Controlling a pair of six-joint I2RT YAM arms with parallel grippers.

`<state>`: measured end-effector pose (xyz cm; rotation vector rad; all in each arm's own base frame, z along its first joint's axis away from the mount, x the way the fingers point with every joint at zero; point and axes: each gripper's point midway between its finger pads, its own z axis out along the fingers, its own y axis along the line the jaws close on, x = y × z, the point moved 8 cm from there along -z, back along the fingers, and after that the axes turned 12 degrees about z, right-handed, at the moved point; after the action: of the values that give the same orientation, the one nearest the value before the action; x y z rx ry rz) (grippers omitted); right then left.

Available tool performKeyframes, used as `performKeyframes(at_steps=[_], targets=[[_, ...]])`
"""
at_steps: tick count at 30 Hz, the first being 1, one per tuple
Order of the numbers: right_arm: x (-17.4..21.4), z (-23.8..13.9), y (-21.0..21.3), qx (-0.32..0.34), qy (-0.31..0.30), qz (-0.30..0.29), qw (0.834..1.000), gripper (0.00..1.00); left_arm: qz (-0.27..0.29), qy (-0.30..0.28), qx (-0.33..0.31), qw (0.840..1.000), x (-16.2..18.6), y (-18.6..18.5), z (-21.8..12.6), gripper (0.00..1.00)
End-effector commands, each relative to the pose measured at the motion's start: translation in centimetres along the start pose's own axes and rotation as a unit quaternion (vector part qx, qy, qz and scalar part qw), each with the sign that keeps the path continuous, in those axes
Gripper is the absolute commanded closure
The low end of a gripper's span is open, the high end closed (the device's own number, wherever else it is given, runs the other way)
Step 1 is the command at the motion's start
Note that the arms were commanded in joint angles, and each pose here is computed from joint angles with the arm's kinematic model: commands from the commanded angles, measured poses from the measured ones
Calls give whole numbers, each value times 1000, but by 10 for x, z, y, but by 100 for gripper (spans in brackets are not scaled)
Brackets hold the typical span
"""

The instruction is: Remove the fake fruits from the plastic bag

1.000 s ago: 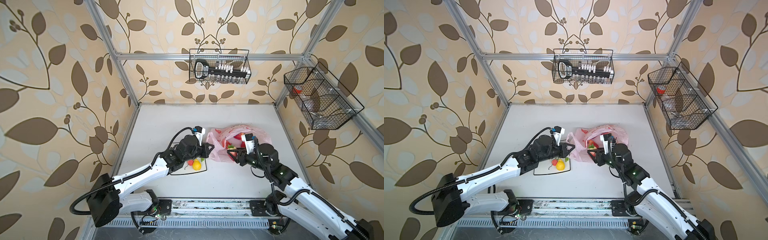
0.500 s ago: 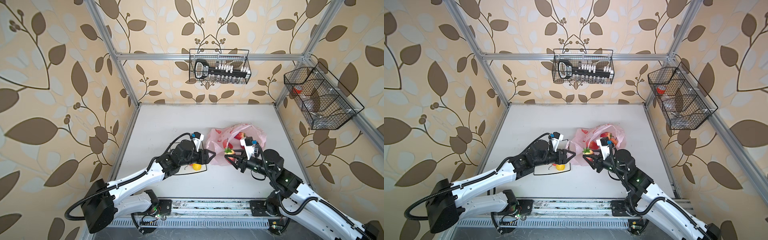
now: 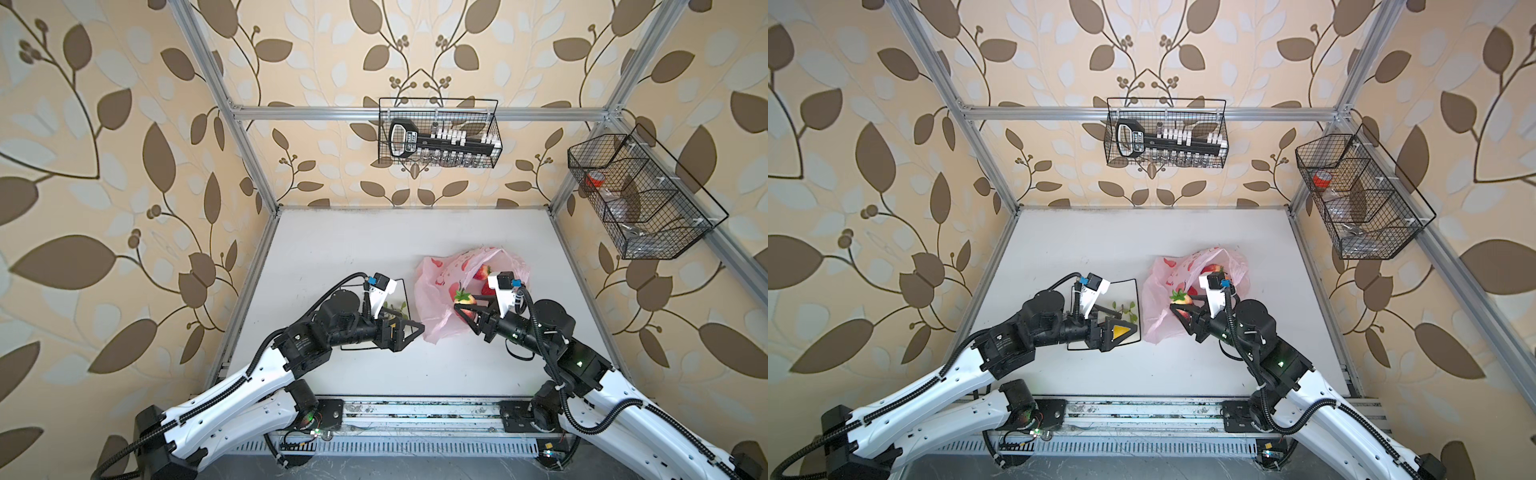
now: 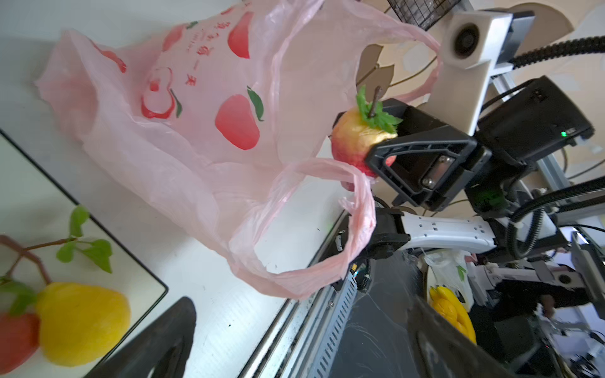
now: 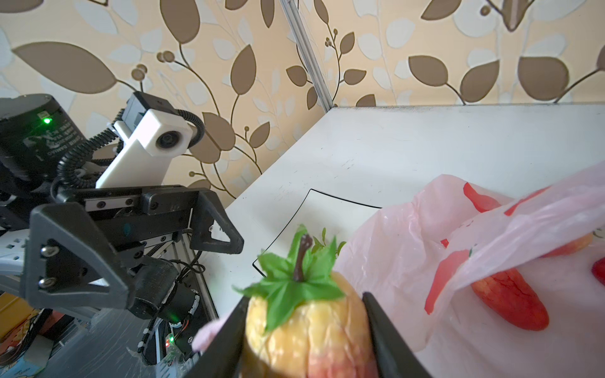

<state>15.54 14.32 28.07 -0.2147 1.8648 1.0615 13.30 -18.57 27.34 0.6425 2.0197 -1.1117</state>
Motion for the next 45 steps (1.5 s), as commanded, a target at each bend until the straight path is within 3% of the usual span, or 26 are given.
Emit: performKeyframes(at_steps=[1,6,10,14,22,33,45], targets=[[-31,-11,20,-5,-42,-28,999,58,-5,-23,-117,993,-9,13,-18,1],[-56,-1,33,7,-33,-39,999,59,-46,-69,-264,961,-11,41,-37,1],[-62,29,43,-15,3,-23,1000,61,-75,-122,-331,933,-14,58,-59,1],[-46,72,59,-14,46,-33,998,61,-104,-150,-375,909,-15,77,-79,1],[-4,169,64,47,119,-62,990,60,-134,-158,-418,885,-11,89,-98,1],[40,269,0,181,185,-84,962,60,-159,-169,-379,896,12,85,-102,1],[83,302,-53,231,236,-89,940,59,-155,-146,-339,916,19,84,-90,1]])
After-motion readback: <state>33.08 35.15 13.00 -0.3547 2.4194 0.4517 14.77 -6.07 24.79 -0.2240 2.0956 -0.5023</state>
